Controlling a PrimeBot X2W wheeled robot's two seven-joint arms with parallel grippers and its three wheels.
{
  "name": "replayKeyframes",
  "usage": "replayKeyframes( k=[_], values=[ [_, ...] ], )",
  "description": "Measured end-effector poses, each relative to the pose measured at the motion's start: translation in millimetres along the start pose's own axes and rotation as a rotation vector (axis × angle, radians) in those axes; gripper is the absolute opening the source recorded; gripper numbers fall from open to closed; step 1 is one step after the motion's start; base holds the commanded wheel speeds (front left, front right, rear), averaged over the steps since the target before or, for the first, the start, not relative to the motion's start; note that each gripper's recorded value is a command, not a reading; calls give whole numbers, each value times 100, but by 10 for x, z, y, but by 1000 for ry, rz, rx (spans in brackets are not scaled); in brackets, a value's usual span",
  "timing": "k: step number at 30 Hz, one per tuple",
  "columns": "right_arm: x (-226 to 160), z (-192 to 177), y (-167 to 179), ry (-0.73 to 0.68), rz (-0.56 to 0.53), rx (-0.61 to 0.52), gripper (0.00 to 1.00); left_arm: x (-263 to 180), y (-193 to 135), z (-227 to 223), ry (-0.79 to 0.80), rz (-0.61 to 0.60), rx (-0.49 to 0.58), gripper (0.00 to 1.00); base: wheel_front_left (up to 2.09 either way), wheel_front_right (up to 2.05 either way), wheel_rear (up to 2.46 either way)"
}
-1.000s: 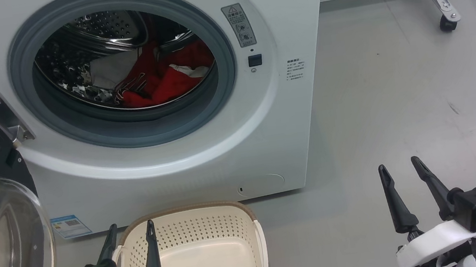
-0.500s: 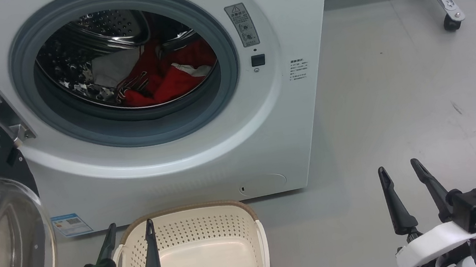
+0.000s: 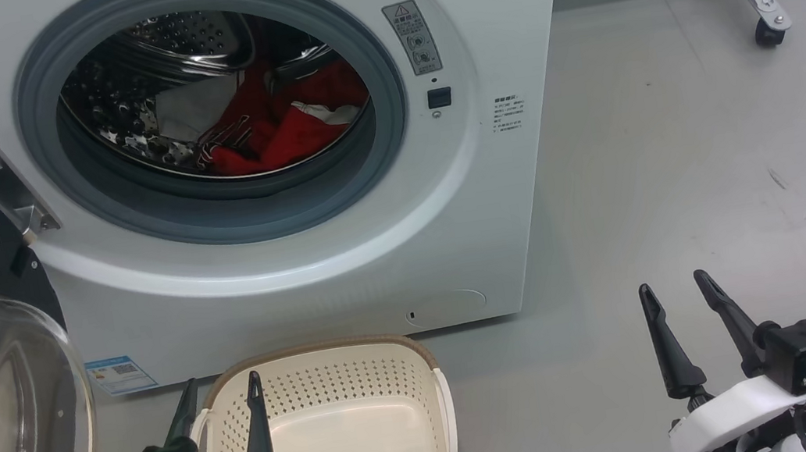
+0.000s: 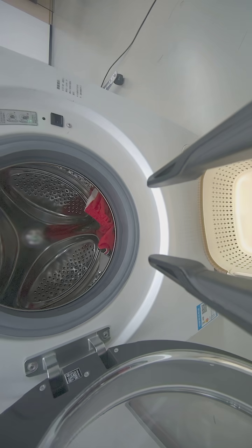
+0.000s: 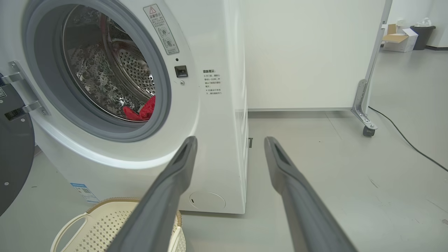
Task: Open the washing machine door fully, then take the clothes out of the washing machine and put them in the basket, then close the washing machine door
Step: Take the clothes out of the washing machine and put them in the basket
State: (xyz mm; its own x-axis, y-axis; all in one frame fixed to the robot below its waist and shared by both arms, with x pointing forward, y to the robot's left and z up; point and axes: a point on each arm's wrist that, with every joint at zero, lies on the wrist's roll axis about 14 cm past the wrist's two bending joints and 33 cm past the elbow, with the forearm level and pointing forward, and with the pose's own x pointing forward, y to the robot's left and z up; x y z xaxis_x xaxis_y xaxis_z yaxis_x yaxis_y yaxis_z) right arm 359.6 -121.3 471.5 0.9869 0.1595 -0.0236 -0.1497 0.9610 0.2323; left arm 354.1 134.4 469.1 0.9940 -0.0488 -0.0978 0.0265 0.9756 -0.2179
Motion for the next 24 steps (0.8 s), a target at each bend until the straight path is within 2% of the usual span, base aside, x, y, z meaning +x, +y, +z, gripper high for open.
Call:
replayKeyframes(
  k=[14,24],
  values=[
    [100,-115,-42,34,-7,6,100,100,-5,-186,64,0,-3,100,0,0,0],
    [243,-186,-129,51,-17,5,100,447,-113,-280,113,-38,-12,100,0,0,0]
  ],
)
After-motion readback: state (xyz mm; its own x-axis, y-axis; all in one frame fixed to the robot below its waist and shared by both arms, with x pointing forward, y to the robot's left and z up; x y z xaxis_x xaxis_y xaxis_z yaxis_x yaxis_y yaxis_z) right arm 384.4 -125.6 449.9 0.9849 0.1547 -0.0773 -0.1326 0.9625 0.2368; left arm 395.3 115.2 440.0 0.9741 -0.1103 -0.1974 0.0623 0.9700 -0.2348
